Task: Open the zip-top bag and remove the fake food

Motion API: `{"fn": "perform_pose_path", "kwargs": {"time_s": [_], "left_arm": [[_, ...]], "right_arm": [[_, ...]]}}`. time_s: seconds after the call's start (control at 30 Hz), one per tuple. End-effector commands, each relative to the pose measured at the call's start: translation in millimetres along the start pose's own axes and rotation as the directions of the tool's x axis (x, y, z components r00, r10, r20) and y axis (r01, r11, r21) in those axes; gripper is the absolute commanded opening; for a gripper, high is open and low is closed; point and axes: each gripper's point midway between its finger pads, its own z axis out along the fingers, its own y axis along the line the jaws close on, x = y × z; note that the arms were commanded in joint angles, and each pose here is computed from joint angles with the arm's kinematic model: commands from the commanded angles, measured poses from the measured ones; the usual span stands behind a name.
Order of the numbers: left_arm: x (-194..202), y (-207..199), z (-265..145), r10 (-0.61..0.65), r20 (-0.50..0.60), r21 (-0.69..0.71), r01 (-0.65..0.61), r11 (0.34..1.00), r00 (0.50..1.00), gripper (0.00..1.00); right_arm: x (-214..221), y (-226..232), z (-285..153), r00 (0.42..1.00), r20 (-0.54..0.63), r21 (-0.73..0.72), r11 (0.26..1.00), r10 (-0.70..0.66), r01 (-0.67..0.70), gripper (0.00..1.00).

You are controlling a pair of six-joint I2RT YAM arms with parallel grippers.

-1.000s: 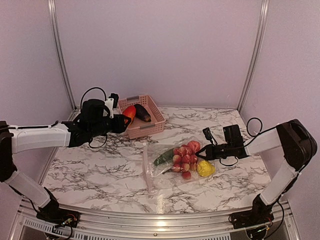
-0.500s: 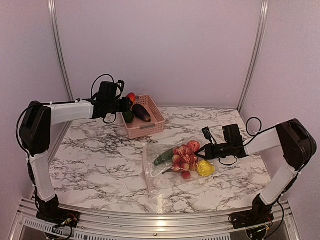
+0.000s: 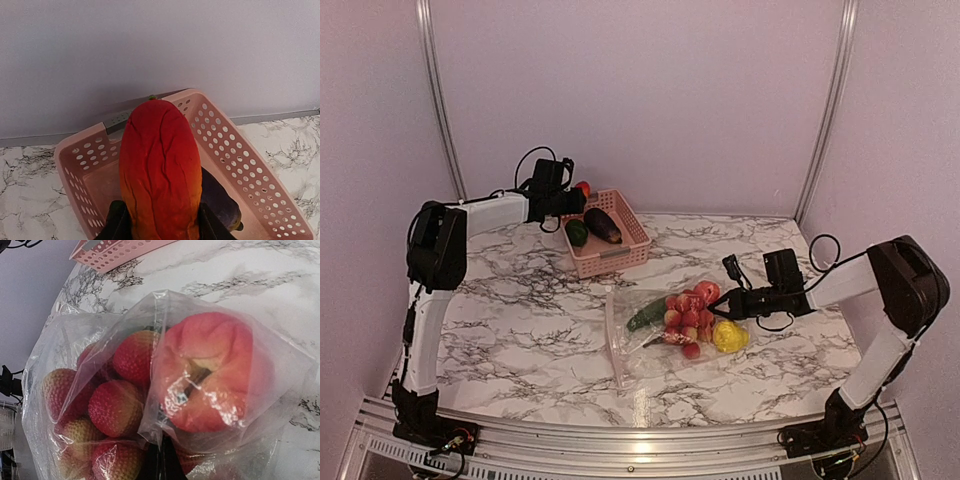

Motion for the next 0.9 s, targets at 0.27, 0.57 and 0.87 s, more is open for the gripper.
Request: {"fn": "perform_pose_path", "kwargs": {"time_s": [0.27, 0.57, 0.87], "left_arm": [[-7, 25, 33, 0.023, -0.031, -0.04, -0.025, 0.999, 0.999, 0.66], [-38, 13, -18, 0.025, 0.03, 0.01, -0.025, 1.0, 0.999, 0.79], [-4, 2, -121, -0.05, 0.097, 0.086, 0.042, 0.995, 0.994, 0.75]], "right_arm": [[-4, 4, 5, 1.0, -0.007, -0.011, 1.0, -0.014, 0.014, 0.0], [-2, 11, 4, 1.0, -0.004, -0.032, 0.999, -0.02, 0.019, 0.0], [2, 20, 2, 1.0, -0.003, -0.053, 0.998, -0.026, 0.026, 0.0]]}}
